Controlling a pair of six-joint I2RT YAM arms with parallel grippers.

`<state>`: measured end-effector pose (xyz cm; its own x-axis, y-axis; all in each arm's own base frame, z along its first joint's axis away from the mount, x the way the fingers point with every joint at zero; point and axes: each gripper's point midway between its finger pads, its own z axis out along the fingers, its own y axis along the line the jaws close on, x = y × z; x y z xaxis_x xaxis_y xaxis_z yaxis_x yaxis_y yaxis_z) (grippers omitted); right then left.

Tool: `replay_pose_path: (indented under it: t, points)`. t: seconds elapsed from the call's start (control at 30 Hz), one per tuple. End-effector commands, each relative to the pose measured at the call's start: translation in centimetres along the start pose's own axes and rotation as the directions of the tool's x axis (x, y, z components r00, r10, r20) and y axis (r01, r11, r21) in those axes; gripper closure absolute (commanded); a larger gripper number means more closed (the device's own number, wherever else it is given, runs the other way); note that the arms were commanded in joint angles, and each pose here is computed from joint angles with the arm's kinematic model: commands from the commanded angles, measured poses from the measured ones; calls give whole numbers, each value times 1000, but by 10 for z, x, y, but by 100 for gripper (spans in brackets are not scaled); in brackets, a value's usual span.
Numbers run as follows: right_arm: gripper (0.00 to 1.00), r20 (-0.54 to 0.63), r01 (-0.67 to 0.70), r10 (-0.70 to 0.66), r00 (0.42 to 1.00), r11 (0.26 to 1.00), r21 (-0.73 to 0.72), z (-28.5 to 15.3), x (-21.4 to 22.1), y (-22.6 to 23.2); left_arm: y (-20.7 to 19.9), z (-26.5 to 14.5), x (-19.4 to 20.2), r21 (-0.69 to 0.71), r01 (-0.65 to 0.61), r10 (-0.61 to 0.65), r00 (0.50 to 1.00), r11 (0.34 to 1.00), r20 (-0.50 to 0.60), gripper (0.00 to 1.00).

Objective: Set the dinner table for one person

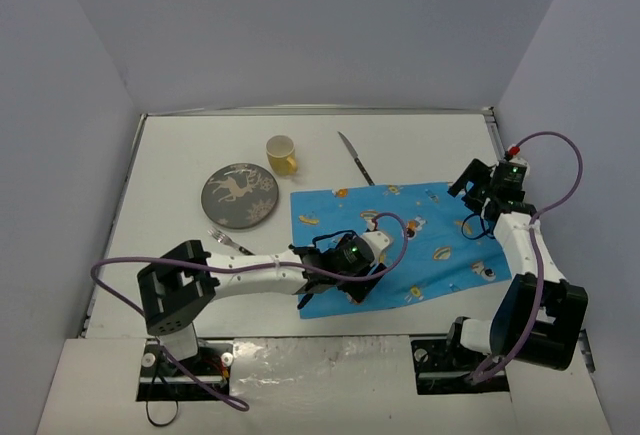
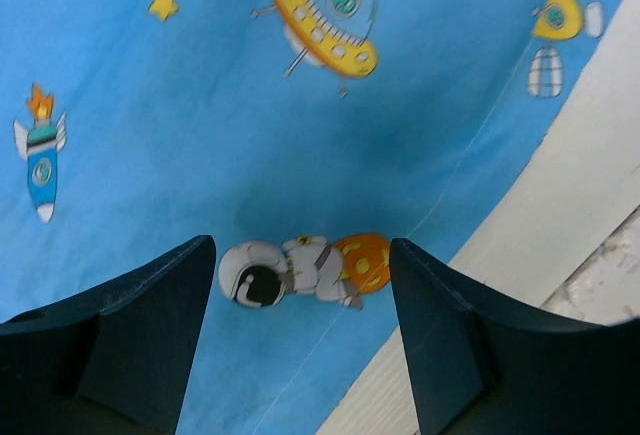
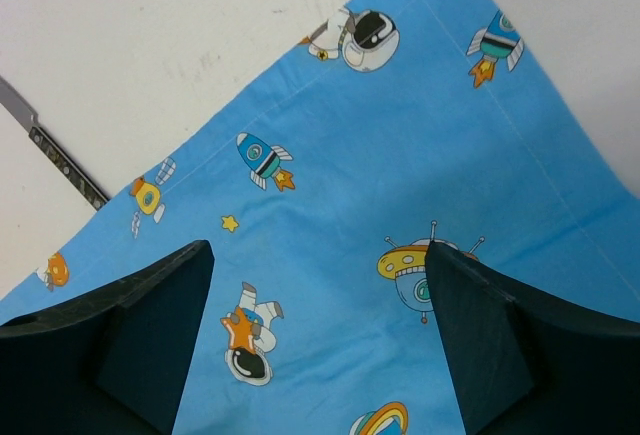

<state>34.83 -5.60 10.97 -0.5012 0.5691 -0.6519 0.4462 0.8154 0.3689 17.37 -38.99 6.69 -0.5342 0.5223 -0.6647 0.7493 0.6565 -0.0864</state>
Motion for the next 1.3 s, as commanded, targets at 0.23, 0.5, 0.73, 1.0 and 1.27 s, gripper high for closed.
replay_pose_path:
  t: [0.23, 0.5, 0.73, 1.0, 1.27]
  points:
    - [17, 31, 35, -38, 999, 997, 73, 21, -25, -7, -22, 16, -29, 77, -32, 26, 997, 996, 74, 42]
    - [20, 39, 98, -104, 994, 986, 132, 63, -50, -13, 16, -13, -17, -65, 23, -20, 998, 998, 53, 42]
    - [23, -21, 136, -134, 991, 979, 149, 98, -41, -23, 51, -13, -9, -143, 107, -104, 994, 984, 31, 42]
    - [28, -45, 142, -136, 990, 977, 159, 124, -35, -28, 92, 1, 0, -180, 217, -221, 975, 959, 0, 42]
    - [27, -26, 179, -177, 984, 968, 176, 128, -43, -31, 143, -10, -25, -281, 368, -356, 930, 887, 93, 42]
